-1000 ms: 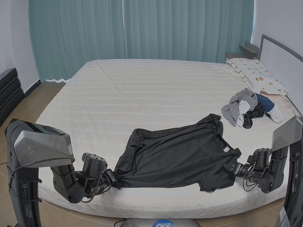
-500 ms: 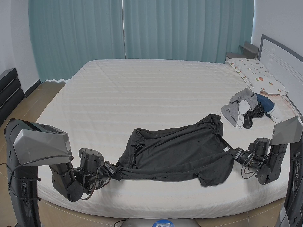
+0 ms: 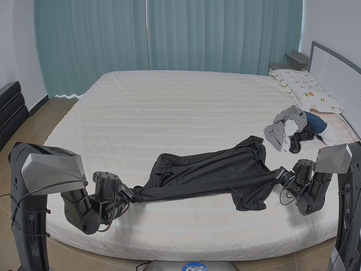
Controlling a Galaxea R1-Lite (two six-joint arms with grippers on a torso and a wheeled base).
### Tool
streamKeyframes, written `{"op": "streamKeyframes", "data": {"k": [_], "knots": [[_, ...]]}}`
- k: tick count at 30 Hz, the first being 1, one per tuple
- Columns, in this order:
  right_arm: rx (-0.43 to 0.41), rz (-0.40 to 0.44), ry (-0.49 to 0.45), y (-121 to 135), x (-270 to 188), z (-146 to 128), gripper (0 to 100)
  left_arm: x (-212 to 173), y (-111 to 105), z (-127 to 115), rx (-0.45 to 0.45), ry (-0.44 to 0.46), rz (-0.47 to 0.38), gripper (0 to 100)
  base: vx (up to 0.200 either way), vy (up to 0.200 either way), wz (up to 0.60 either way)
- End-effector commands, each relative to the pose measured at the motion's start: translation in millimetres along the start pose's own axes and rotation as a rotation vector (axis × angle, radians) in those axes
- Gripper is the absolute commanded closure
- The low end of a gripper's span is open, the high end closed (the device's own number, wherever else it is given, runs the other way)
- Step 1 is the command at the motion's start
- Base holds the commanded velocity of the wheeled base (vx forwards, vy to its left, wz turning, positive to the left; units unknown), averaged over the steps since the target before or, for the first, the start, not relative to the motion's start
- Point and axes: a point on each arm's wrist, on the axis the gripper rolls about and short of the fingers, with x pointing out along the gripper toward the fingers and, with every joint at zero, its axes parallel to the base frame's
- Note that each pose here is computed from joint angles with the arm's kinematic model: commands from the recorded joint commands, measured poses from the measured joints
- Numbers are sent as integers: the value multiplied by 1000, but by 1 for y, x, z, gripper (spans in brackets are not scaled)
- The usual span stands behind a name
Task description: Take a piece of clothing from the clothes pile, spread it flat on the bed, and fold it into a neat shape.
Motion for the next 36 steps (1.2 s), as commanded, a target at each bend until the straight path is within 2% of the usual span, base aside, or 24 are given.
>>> {"op": "streamKeyframes", "data": {"k": [1, 7, 8, 12, 14, 18, 25, 30, 34, 36], "knots": [[4, 8, -17, -1, 9, -5, 100, 6, 3, -2, 0, -7, 17, 100, 0, 0, 0], [-1, 14, -29, -6, 15, -12, 100, 8, 2, -2, -2, -17, 16, 100, 0, 0, 0], [-1, 16, -30, -5, 15, -11, 0, 8, 2, -2, -2, -16, 17, 100, 0, 0, 0], [-3, 28, -33, -2, 7, -6, 0, 8, 3, -2, -2, -15, 19, 100, 0, 0, 0], [10, 41, -21, 2, -10, 5, 0, 8, 3, -2, -2, -16, 17, 100, 0, 0, 0], [12, 86, 44, 5, -32, 10, 0, 8, 3, -2, -2, -14, 18, 100, 0, 0, 0], [-8, 108, 186, 1, -51, -7, 0, 7, 3, -2, -2, -14, 18, 100, 0, 0, 0], [-48, 121, 239, 4, -57, -19, 0, 7, 3, -2, -2, -14, 18, 100, 0, 0, 0], [-110, 156, 346, 4, -67, -37, 0, 7, 3, -2, -2, -14, 18, 100, 0, 0, 0], [-131, 163, 364, 3, -67, -42, 0, 7, 3, -2, -2, -14, 18, 100, 0, 0, 0]]}}
